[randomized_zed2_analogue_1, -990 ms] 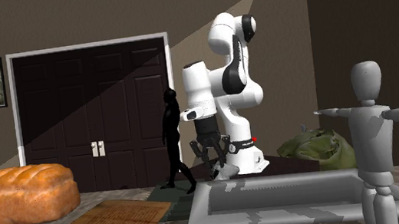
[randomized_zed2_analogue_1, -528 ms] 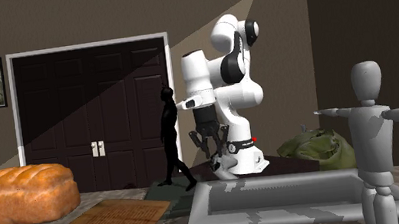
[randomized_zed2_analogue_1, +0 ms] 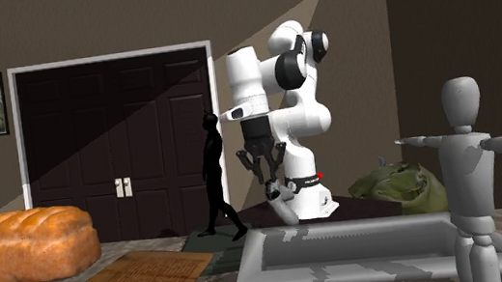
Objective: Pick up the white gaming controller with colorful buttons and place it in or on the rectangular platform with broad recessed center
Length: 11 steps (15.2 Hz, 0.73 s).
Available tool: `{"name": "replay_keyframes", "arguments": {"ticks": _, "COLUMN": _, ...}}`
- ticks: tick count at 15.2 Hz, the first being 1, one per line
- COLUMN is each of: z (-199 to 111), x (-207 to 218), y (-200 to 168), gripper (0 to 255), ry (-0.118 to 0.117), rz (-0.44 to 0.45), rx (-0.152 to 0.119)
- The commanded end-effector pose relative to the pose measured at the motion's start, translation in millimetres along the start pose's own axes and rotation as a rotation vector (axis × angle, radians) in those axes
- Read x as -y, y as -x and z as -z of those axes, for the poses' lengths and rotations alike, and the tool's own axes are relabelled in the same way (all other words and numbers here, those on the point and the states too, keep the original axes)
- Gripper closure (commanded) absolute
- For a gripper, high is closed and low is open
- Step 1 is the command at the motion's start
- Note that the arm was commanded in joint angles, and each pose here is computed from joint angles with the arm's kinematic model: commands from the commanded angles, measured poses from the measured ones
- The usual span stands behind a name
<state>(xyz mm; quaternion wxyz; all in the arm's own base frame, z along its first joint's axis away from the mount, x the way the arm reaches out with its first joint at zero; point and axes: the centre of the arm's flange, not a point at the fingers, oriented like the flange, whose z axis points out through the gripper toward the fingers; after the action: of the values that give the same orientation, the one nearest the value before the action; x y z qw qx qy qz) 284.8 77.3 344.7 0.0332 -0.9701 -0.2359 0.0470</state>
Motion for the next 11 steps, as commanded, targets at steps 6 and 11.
{"name": "replay_keyframes", "arguments": {"ticks": 6, "z": 21.9, "x": 2.5, "y": 2.3, "gripper": 0, "ry": 0.0, "rz": 0.0, "rx": 0.0}}
{"name": "replay_keyframes", "arguments": {"ticks": 11, "z": -45.6, "x": -7.1, "y": -28.3, "gripper": 0, "ry": -0.051, "rz": 0.749, "rx": 0.187}}
